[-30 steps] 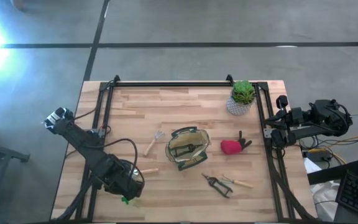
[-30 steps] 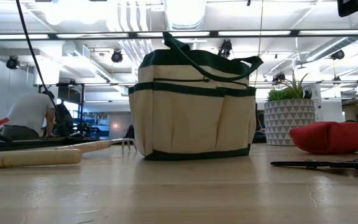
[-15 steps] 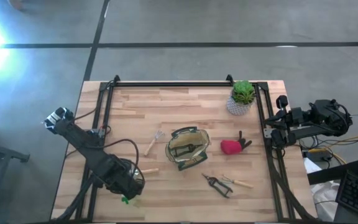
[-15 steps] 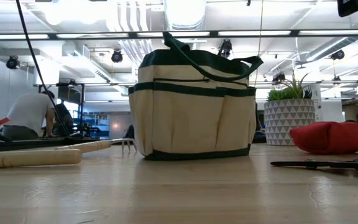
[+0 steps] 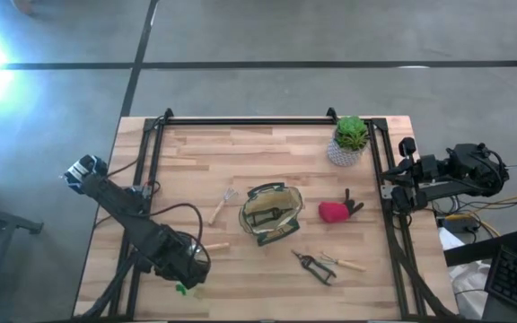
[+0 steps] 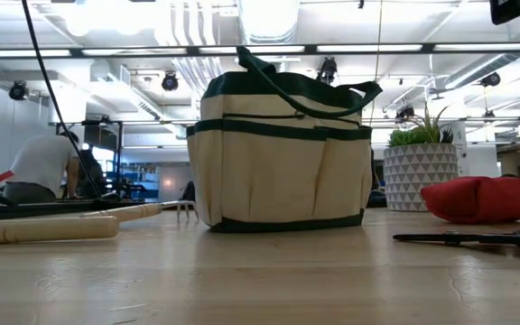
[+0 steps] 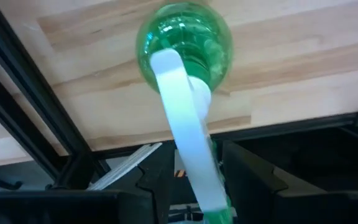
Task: Pick & Place Garden tools in Gardening bag
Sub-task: Put the green spray bottle into the green gardening bag
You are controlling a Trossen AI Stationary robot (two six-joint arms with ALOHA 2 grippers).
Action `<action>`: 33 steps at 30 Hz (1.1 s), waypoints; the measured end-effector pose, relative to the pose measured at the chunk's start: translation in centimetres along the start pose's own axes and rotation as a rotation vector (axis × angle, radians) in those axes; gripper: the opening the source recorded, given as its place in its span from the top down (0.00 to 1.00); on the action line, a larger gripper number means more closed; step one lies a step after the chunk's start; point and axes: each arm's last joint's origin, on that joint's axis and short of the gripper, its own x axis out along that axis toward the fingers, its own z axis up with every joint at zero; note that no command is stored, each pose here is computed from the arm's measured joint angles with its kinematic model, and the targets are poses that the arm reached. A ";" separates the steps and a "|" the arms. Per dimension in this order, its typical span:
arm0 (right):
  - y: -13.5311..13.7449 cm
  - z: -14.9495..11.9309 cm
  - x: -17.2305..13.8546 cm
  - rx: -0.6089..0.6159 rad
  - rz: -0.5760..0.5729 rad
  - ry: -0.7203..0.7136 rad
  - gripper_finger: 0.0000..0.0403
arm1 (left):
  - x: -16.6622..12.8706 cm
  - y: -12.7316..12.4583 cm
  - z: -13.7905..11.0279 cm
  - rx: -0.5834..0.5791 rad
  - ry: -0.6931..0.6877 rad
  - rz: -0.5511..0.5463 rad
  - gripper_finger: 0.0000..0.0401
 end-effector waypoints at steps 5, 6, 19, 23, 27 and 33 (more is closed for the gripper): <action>0.0 0.0 0.0 0.000 0.000 0.000 0.98 | 1.4 0.1 0.4 0.024 0.017 0.011 0.66; 0.0 0.0 0.0 0.000 0.000 0.000 0.98 | 1.6 0.1 0.4 0.032 0.026 0.007 0.66; 0.0 0.0 0.0 0.000 0.000 0.000 0.98 | 1.7 -0.2 0.3 0.140 0.041 -0.024 0.88; 0.0 0.0 0.0 0.000 0.000 0.000 0.98 | 1.7 -0.2 0.4 0.178 0.041 -0.023 0.88; 0.0 0.0 0.0 0.000 0.000 0.000 0.98 | 1.6 -0.1 0.3 0.221 0.054 -0.023 0.88; 0.0 0.0 0.0 0.000 0.000 0.000 0.98 | -0.2 0.6 0.2 0.241 0.071 -0.076 0.88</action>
